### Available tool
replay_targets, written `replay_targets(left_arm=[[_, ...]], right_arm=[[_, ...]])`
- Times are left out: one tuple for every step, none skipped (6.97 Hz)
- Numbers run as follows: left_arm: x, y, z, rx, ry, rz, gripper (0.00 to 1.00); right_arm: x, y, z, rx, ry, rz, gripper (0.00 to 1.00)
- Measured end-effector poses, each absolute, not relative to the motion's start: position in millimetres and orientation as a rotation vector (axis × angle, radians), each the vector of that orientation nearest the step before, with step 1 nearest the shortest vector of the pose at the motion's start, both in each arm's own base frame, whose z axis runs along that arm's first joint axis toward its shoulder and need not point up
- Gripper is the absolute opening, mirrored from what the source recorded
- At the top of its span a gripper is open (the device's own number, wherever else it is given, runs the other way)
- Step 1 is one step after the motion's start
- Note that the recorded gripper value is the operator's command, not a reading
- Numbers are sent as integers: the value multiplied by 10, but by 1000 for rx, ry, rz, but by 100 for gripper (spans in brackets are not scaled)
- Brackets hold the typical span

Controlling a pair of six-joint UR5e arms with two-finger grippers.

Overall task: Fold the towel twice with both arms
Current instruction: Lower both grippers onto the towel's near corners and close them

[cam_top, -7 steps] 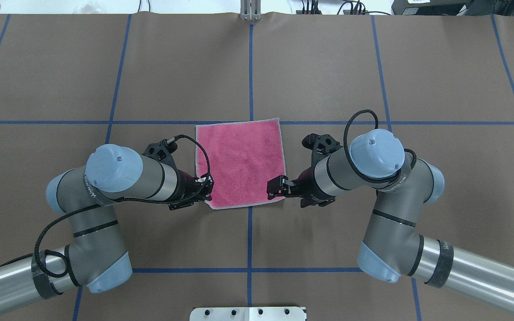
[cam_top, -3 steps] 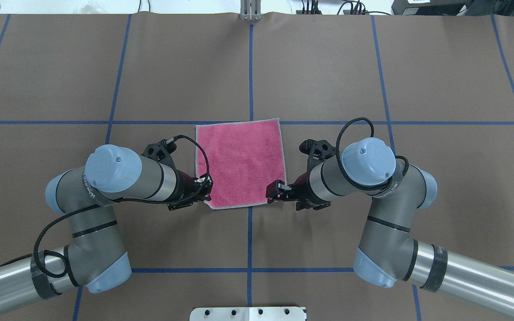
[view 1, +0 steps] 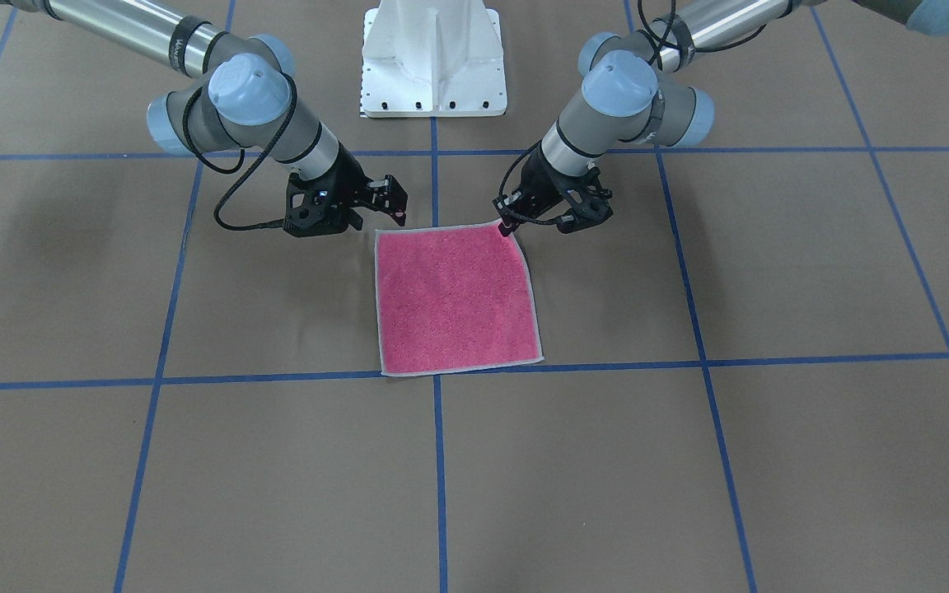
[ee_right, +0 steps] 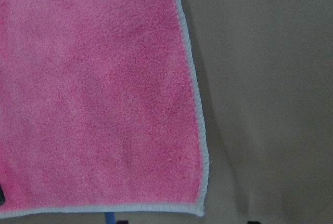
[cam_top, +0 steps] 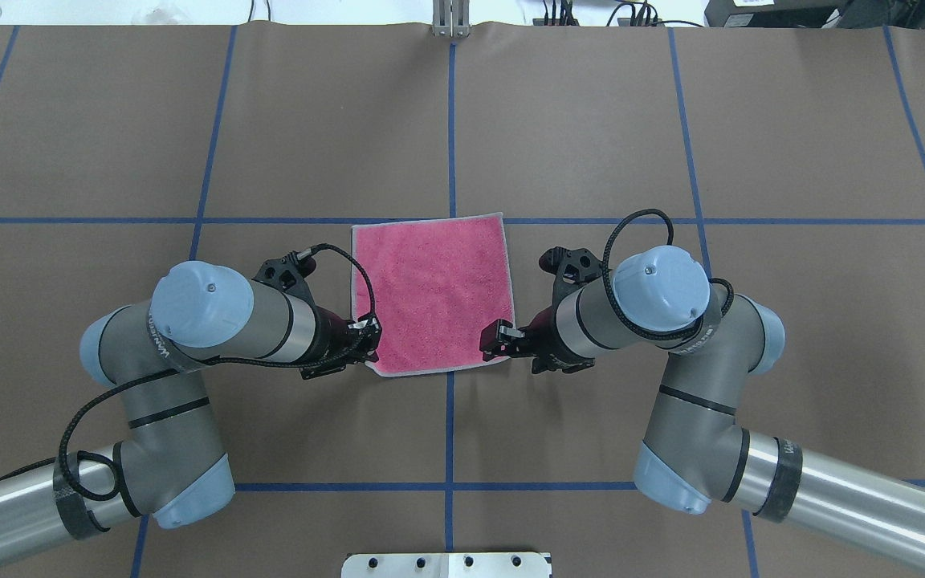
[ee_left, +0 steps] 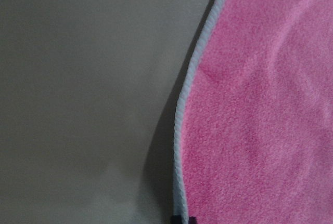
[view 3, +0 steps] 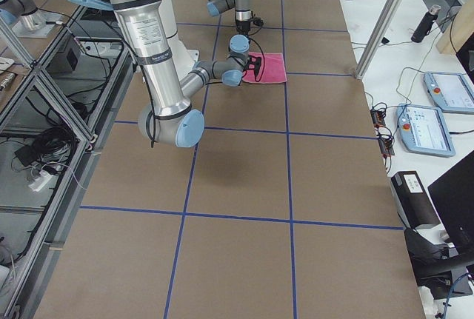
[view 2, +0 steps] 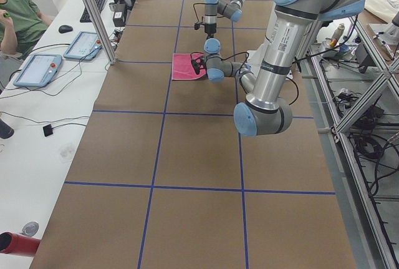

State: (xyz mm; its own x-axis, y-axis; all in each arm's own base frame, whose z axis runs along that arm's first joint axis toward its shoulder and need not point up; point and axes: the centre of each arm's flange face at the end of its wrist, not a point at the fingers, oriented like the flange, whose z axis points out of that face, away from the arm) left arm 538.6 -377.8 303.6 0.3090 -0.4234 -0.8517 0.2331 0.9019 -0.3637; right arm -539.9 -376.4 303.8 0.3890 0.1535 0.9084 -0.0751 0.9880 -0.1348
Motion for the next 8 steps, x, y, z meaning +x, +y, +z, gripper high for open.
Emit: replay_targets(left_arm=[[5385,-3778,3028,-185,1182,-436,0],[5386,-3778,3021,-185,1183,-436,0],[5387,-3779,3017,-185,1184,-436,0],[5389,-3779,3008,-185,1185,-435,0],[5389,-3779,2997,-185,1187,-434,0],[5389,-3779,2992,-185,1187,-434,0],[5391,-3779,2991,-185,1187,-434,0],[5388,-3778,2982,-185,1189,-433,0]], right_arm=[[-5423,-3815,3017,-70,-1161,152,80],[-5463,-3881,2992,-66,-1160,159,80],[-5492,-3924,2984,-65,-1158,163,77],[-5508,-3944,2988,-65,-1155,166,55],[-5514,-3955,2988,-66,-1154,169,19],[-5514,-3959,2983,-69,-1155,175,0],[-5512,-3960,2982,-75,-1156,182,0],[-5502,-3962,2968,-76,-1160,183,0]])
